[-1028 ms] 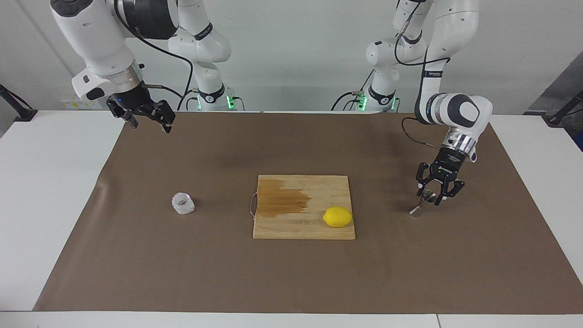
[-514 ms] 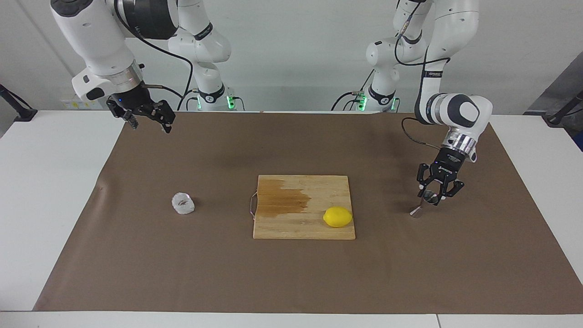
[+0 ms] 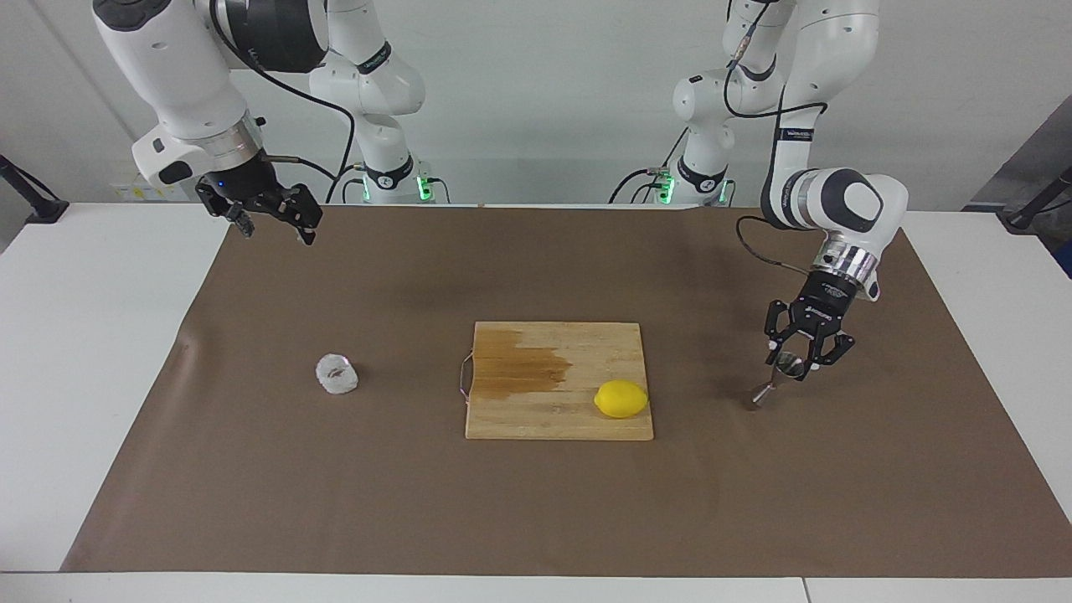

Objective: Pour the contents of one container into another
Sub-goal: 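Lift the metal cup and carry it over the wooden board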

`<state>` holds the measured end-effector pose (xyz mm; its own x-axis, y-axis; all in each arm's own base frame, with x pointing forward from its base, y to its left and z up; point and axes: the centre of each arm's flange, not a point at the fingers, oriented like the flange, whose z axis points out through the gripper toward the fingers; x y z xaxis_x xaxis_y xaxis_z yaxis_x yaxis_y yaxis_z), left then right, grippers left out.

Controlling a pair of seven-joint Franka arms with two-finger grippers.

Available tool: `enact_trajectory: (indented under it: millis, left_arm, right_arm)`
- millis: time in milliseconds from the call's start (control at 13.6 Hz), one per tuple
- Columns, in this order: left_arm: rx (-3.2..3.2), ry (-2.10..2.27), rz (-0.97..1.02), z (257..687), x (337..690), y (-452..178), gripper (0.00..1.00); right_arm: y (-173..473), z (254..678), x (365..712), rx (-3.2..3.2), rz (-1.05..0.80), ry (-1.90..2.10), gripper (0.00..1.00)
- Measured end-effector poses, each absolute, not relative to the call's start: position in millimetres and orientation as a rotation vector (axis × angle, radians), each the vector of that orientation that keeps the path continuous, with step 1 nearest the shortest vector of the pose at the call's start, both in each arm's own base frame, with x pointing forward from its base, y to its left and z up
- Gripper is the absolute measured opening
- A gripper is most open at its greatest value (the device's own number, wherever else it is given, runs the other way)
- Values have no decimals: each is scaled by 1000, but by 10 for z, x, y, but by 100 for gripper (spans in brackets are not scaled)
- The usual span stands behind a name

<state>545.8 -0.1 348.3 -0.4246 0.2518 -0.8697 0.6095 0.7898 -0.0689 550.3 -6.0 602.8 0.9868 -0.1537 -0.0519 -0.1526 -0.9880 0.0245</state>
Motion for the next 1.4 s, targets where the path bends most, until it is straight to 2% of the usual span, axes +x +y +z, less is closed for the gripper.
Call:
enact_trajectory:
  millis: [367,808,1175,1395]
  left_arm:
    - [682,2009,-501,3895,5449,-960,51]
    - [673,1991,-629,4265,5327,-1919,51]
    - [712,2012,-567,4389,4954,-2900,51]
    - [705,2052,-604,4206,4871,-3294,51]
  right_arm:
    - [-60,6028,5503,3111,-84,-240,100]
    - [-60,6028,5503,3111,-84,-240,100]
    - [-60,6028,5503,3111,-84,-240,100]
    - [-60,6028,5503,3111,-84,-240,100]
